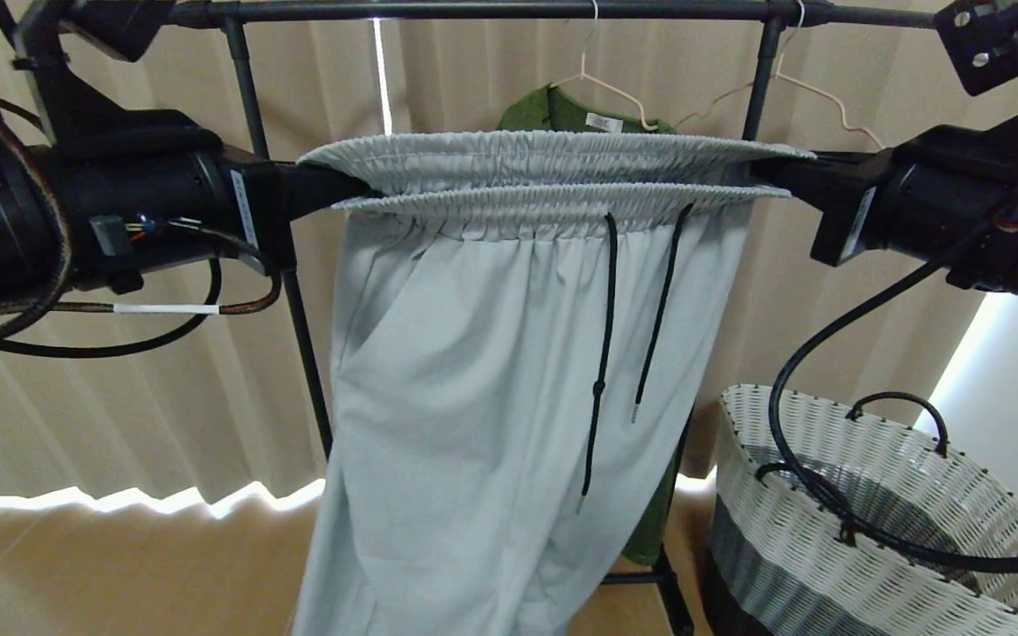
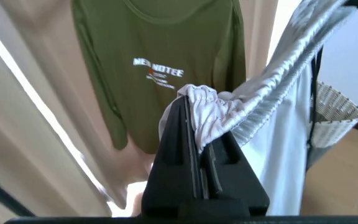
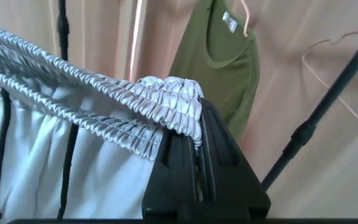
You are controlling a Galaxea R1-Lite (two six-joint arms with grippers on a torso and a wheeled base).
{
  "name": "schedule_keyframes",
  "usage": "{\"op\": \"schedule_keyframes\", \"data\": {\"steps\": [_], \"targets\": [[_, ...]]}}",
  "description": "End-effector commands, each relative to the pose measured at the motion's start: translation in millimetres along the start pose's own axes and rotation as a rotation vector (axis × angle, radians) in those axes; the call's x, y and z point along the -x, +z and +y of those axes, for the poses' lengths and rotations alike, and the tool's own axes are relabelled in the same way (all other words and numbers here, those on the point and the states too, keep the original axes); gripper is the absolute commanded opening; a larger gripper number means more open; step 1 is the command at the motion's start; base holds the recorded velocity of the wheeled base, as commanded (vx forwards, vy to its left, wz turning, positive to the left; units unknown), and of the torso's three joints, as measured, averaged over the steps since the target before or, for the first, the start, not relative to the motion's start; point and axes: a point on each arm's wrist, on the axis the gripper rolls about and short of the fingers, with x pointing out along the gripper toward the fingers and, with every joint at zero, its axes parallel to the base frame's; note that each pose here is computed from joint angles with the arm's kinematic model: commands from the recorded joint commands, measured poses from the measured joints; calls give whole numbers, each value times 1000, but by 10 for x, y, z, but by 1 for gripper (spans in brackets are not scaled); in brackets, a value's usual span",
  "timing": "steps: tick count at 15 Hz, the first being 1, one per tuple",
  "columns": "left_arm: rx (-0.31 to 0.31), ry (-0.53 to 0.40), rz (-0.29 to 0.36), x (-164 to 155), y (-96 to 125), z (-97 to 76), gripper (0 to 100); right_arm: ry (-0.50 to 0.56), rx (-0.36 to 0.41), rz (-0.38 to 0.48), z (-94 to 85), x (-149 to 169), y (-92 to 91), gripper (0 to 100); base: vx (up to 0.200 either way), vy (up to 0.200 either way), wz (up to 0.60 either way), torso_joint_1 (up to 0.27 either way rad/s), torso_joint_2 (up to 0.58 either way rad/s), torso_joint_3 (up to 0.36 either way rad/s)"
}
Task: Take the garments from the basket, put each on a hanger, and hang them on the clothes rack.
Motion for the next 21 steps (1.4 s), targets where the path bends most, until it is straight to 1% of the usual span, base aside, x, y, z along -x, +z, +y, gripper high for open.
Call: {"op": "schedule_keyframes", "data": {"steps": [1,3,5,7,9,10,11,13,15,16,17,18,21], "targets": [[4,-1,17,-101,-37,-19,0,-6,2,12,-6,-61,-73,0,0,0,0,0,0,0],[8,42,28,-144,-59,-1,0,-11,7,9,-16,-64,-92,0,0,0,0,0,0,0],[10,44,29,-171,-63,5,0,-13,5,19,-16,-62,-119,0,0,0,0,0,0,0],[7,46,31,-208,-66,14,0,-34,8,36,-70,-24,-165,0,0,0,0,0,0,0],[5,46,33,-244,-70,22,0,-39,28,29,-81,102,-132,0,0,0,0,0,0,0],[4,34,30,-263,-61,-3,0,-35,39,4,-76,266,-69,0,0,0,0,0,0,0],[2,28,25,-296,-44,-12,0,-31,40,2,-69,333,-51,0,0,0,0,0,0,0],[11,29,20,-502,-18,31,0,22,35,21,-43,493,-31,0,0,0,0,0,0,0],[24,62,22,-701,-22,76,0,189,31,5,9,613,-69,0,0,0,0,0,0,0],[39,81,23,-787,-28,93,0,248,28,8,30,652,-115,0,0,0,0,0,0,0],[48,100,18,-853,-18,107,0,285,24,14,47,669,-170,0,0,0,0,0,0,0],[51,109,14,-878,-5,116,0,301,24,11,52,680,-178,0,0,0,0,0,0,0],[51,111,16,-879,-9,116,0,306,25,4,54,675,-164,0,0,0,0,0,0,0]]}}
